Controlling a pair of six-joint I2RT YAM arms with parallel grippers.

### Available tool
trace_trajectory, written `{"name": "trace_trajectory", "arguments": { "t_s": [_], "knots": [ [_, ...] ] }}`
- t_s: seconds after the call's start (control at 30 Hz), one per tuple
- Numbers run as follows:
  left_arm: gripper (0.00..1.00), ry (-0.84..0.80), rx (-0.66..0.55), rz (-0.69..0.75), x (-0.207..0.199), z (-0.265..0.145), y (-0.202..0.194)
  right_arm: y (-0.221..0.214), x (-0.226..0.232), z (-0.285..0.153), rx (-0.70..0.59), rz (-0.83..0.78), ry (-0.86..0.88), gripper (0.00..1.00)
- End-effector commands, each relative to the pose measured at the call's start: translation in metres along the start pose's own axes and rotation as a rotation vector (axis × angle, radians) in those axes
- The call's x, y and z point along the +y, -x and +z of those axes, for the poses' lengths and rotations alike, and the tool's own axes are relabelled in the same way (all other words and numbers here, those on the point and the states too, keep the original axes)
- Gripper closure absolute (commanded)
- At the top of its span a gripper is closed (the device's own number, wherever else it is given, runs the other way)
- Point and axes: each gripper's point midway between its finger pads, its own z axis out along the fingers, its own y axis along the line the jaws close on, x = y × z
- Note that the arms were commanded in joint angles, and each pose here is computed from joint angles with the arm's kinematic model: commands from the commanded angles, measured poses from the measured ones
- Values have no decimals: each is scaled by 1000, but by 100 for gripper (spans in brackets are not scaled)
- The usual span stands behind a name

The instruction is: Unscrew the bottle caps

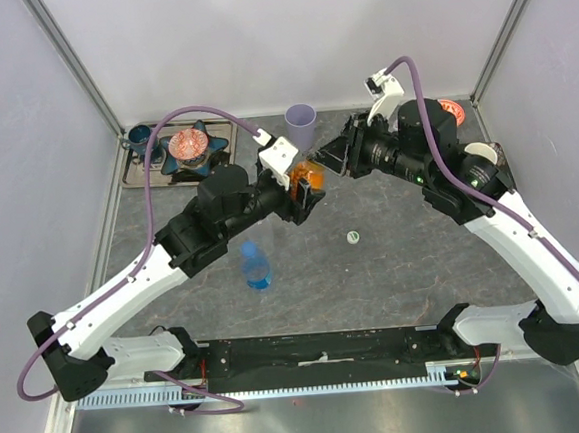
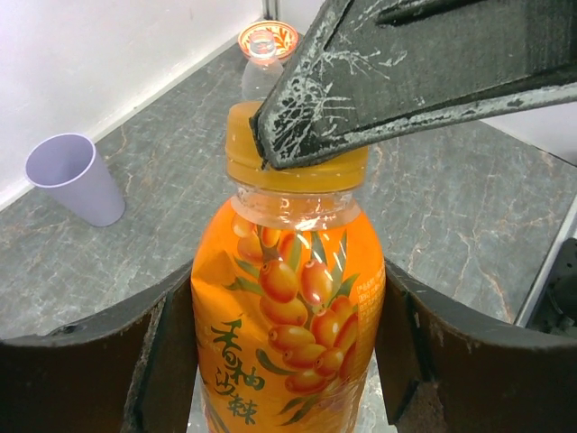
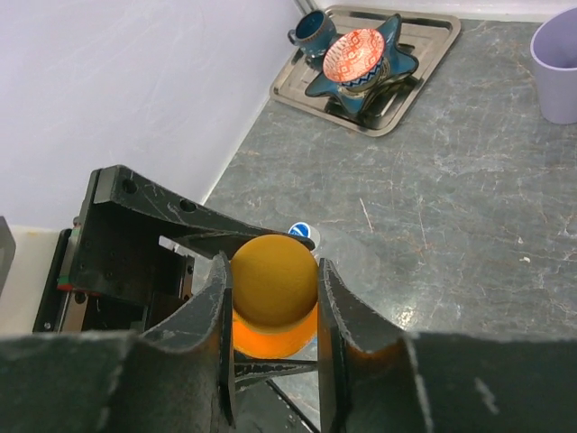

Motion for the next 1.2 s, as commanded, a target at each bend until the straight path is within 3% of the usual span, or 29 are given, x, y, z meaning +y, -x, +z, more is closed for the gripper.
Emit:
{"name": "trace_trajectory", "arguments": {
  "t_s": [0.0,0.2,0.5,0.7,1.17],
  "knots": [
    [62,-234,-179,27,-41,-21,49,-11,5,-8,28,-113,61,100],
    [64,-534,-174,-48,-84,-47,57,-16,22,-25,45,-190,178,100],
    [64,-985,-194,-144,-108,-106,70,-27,50,-64,49,-348,378,100],
    [63,-1148,-141,-162,-117,-119,65,-34,65,-73,70,-380,490,100],
    [63,-1249,-119,-197,-117,-102,59,-61,105,-97,105,-466,878,100]
  ]
}}
